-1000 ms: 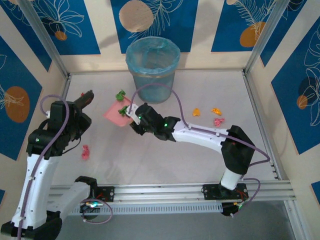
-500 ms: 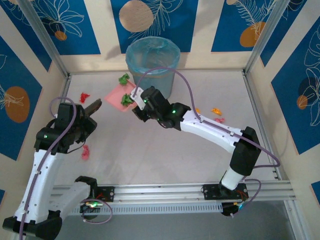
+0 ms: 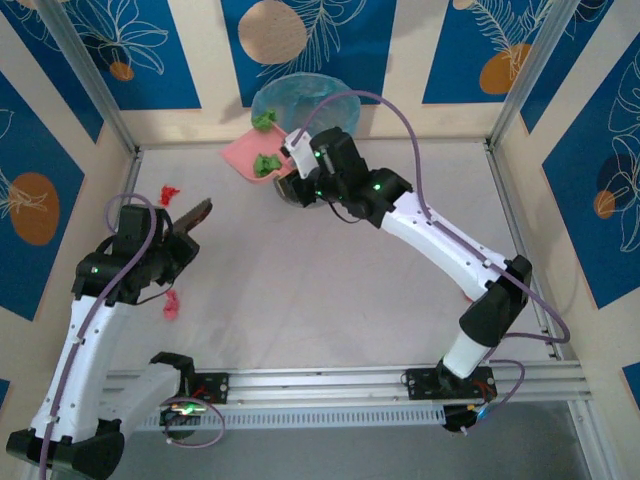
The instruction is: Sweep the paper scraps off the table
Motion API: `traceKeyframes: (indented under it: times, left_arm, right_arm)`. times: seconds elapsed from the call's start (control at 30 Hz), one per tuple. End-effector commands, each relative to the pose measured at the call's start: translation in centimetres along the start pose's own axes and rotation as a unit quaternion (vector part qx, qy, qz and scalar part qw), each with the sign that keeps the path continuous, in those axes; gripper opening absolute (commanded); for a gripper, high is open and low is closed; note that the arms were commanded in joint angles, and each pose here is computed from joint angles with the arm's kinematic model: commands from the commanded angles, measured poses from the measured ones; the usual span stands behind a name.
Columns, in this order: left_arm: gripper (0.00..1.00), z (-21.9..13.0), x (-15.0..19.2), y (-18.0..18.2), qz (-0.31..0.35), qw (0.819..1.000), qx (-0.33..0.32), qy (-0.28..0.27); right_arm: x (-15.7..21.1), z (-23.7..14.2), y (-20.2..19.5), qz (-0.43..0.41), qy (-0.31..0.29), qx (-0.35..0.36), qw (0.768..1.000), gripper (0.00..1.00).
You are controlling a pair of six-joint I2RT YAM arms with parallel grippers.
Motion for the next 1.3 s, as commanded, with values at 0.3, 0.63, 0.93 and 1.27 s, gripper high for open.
traceKeyframes:
  times: [0.3,0.63,0.93,1.27]
  left_arm:
    - [0.00,0.1,-0.2,-0.9,-0.005,1.000,0.030,0.009]
    - [0.00,0.6,-0.1,-1.0,-0.005,0.999,0.030,0.017]
    - [0.00,0.8,-0.1,-1.1,-0.005,0.999,0.032,0.021]
    - [0.00,1.0,-0.2,-1.3,-0.006,0.999,0.036,0.025]
  right_arm:
    - [-4.0,-1.0,-7.7,0.177,-0.007,-0.076,0.981,0.00]
    - [-5.1,1.2,-12.2,0.321,0.040,-0.146,0.935,0.00]
    - [-4.3,2.3,-14.7,0.472,0.072,-0.205,0.854,0.00]
    - [-3.7,3.5,-16.8,0.596,0.123,-0.267,0.747,0.00]
Point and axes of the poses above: each hand's point on the last joint's axis, 136 mm out from that joint toward the fingers, its own z axis out along the fingers, its own y axis along the line the jaws close on, x = y × z, the point moved 10 cm from there along -z, back along the fingers
